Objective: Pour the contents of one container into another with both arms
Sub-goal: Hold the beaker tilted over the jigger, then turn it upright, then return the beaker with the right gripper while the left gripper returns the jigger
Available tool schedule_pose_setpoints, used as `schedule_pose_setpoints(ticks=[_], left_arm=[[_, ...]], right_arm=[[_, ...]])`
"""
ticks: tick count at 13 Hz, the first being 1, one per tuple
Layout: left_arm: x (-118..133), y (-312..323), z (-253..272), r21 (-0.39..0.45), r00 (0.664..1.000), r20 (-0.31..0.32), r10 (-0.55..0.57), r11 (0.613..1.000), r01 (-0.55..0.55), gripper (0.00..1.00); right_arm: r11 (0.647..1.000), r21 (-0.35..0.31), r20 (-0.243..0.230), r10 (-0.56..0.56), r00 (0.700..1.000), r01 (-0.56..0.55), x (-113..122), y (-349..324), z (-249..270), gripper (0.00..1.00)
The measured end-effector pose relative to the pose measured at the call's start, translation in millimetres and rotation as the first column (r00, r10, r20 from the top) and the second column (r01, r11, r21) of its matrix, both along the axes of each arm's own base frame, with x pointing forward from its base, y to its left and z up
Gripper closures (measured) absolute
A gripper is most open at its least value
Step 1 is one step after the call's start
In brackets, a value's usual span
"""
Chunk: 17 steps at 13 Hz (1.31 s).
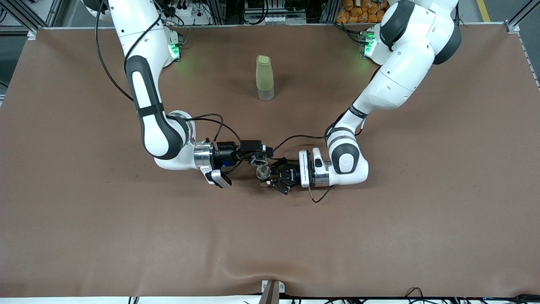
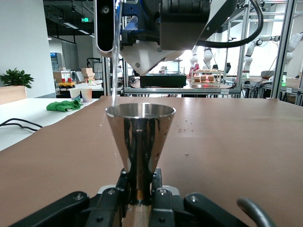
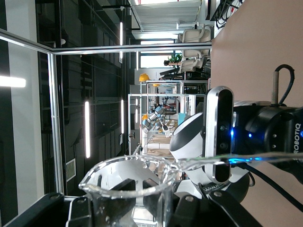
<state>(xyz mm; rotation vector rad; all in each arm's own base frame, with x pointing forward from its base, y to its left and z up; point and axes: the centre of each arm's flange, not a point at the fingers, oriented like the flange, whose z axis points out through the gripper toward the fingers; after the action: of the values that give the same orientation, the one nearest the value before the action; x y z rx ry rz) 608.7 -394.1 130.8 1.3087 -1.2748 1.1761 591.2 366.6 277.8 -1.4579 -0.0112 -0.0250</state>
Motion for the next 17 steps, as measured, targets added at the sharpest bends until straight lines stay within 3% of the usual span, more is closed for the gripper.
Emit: schedule_pose_setpoints(ticks=[6,12,15,17], left_arm=[[1.7,0.1,1.5,-0.01,1.0,-0.005,0.014,1.0,-0.014,0.79],[8.4,5.9,3.3,-0.004,1.0,0.005,0.024,1.0,-0.024,0.79],[7.8,1.5,5.3,-0.012,1.0,0.002,0.029,1.0,-0.029,0.79],[7.8,0.3,5.9,-0.011,1.0,0.002,0.031,0.999,-0.031,0.79]], right_arm=[[1.0,-0.001,-0.036,0.004,0.999,-0.004,-0.3,-0.3,-1.0,0.84],[0.999,0.02,-0.152,0.033,0.988,-0.03,-0.3,-1.4,1.3,0.84],[0.999,0.024,-0.152,0.031,0.988,-0.028,2.6,-4.0,3.7,0.84],[0.999,0.018,-0.115,0.036,0.993,-0.034,3.0,-2.9,5.7,0.84]])
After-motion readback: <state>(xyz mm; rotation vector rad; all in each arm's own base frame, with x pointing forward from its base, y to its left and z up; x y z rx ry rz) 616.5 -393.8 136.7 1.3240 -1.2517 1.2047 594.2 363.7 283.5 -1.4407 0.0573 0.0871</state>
